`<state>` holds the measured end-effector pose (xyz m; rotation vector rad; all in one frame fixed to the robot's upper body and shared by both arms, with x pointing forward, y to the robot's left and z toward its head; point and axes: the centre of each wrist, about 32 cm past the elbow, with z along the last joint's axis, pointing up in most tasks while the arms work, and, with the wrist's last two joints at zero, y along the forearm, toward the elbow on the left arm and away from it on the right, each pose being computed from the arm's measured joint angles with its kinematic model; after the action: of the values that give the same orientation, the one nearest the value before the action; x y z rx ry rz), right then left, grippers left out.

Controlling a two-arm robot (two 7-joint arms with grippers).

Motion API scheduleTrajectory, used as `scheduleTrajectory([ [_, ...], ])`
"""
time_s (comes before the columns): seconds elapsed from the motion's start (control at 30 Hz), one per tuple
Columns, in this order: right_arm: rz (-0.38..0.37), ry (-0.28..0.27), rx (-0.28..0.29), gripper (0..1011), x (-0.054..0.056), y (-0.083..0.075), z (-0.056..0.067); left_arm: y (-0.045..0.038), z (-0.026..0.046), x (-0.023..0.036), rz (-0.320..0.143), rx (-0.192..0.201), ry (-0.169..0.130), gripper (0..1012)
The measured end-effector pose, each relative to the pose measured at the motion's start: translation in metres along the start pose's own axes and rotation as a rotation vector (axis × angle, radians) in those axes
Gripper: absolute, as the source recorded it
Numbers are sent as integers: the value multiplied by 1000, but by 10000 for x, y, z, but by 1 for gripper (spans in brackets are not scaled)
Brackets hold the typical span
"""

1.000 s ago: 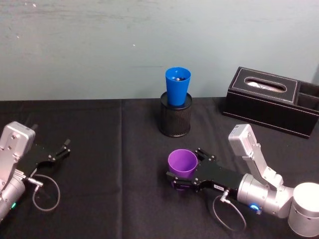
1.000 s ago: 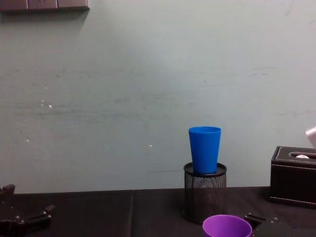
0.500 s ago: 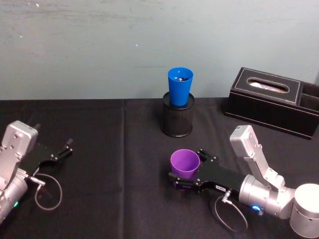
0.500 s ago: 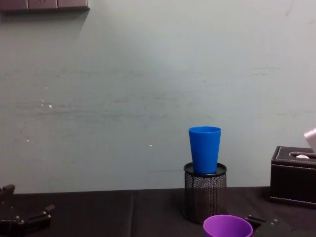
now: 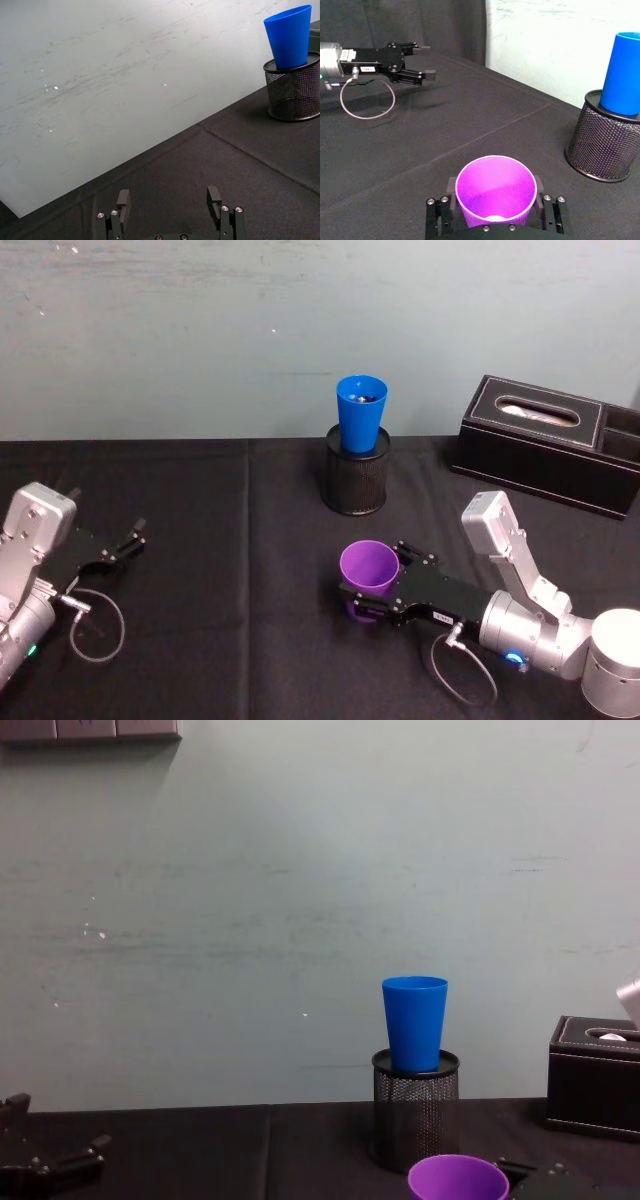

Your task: Pick up one cup with a gripper and tap it against the other cup.

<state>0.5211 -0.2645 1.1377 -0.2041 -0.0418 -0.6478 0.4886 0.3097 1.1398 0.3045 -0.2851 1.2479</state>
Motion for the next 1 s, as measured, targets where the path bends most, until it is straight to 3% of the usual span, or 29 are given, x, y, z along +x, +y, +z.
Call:
scheduleTrajectory([
  [0.1, 0, 0, 0, 816, 0, 0, 1, 0, 0, 0, 0, 0, 0, 1000],
  [0.33, 0, 0, 1, 761, -1, 0, 1, 0, 0, 0, 0, 0, 0, 1000],
  [1.0, 0, 1, 2, 734, -1, 1, 1, 0, 0, 0, 0, 0, 0, 1000],
])
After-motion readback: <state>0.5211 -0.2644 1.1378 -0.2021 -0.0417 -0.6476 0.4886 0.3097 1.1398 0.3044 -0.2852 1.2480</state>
